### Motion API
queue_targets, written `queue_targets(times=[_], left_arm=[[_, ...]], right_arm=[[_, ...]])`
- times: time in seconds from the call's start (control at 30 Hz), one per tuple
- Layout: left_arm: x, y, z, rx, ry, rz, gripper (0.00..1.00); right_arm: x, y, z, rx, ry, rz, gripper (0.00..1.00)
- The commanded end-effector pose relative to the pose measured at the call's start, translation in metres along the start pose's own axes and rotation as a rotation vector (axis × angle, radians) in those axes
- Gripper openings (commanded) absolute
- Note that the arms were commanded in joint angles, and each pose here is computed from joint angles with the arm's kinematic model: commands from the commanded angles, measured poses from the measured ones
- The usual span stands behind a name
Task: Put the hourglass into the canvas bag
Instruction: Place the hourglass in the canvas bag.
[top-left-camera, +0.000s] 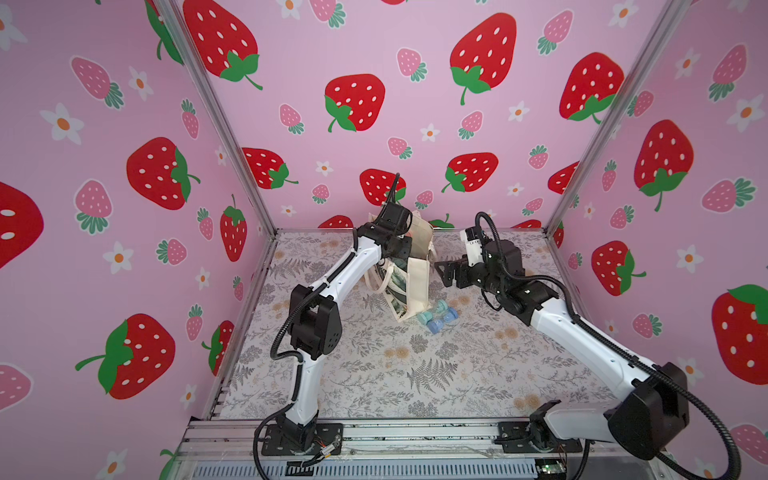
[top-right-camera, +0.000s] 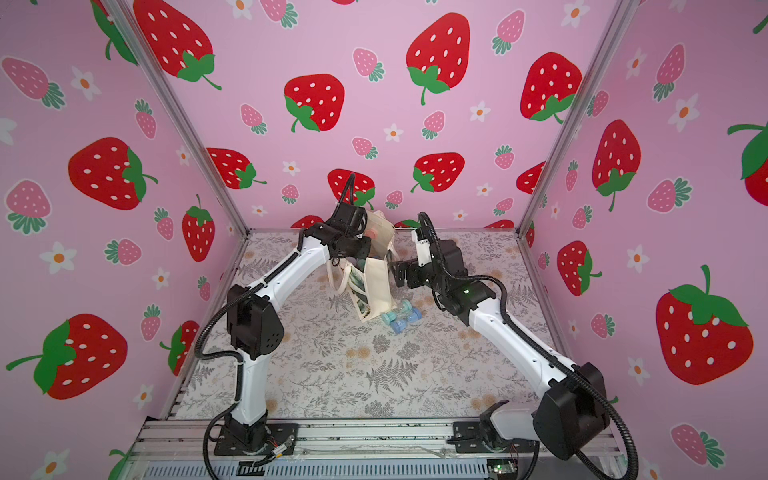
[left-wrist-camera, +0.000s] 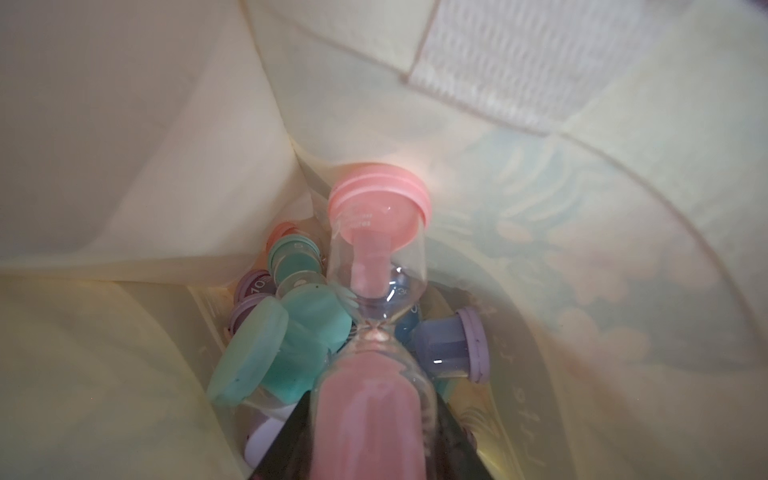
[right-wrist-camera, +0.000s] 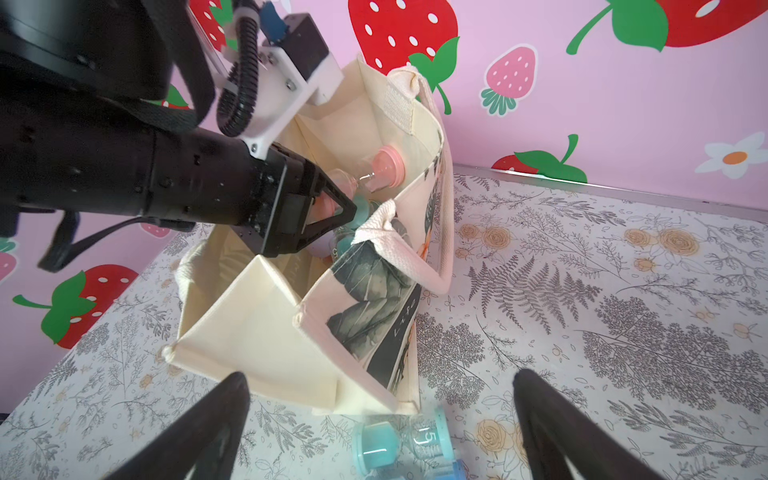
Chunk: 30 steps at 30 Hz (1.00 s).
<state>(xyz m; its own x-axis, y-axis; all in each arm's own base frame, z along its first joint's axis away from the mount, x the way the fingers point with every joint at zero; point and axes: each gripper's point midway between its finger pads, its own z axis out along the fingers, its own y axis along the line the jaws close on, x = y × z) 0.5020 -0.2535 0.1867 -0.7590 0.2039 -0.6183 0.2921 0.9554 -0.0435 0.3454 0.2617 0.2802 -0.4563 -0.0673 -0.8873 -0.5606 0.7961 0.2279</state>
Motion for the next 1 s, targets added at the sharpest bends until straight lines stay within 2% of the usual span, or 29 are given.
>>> queue_targets(times=[0.0, 0.13, 0.2, 0.3, 0.4, 0.77, 0.97], left_arm=[[0.008, 0.003, 0.004, -0.016, 0.049, 0.031, 0.32], [0.007, 0.003, 0.0, -0.016, 0.052, 0.036, 0.35], [0.005, 0.003, -0.002, -0.018, 0.044, 0.033, 0.4], [0.002, 0.001, -0.006, -0.005, 0.032, 0.03, 0.41], [-0.001, -0.001, -0.012, 0.003, 0.02, 0.03, 0.47], [-0.029, -0.011, -0.064, 0.047, -0.107, 0.004, 0.56], [-0.04, -0.015, -0.106, 0.057, -0.2, 0.003, 0.67]], right_arm=[[-0.003, -0.001, 0.0, -0.011, -0.012, 0.02, 0.99], [-0.006, -0.003, -0.003, -0.004, -0.02, 0.03, 0.99], [-0.007, -0.003, -0.005, -0.004, -0.025, 0.029, 0.99], [-0.011, -0.005, -0.009, 0.005, -0.037, 0.027, 0.99], [-0.014, -0.004, -0.012, 0.004, -0.046, 0.023, 0.99], [-0.022, -0.007, -0.028, 0.021, -0.074, 0.024, 0.99], [-0.018, -0.008, -0.033, 0.025, -0.066, 0.034, 0.99]])
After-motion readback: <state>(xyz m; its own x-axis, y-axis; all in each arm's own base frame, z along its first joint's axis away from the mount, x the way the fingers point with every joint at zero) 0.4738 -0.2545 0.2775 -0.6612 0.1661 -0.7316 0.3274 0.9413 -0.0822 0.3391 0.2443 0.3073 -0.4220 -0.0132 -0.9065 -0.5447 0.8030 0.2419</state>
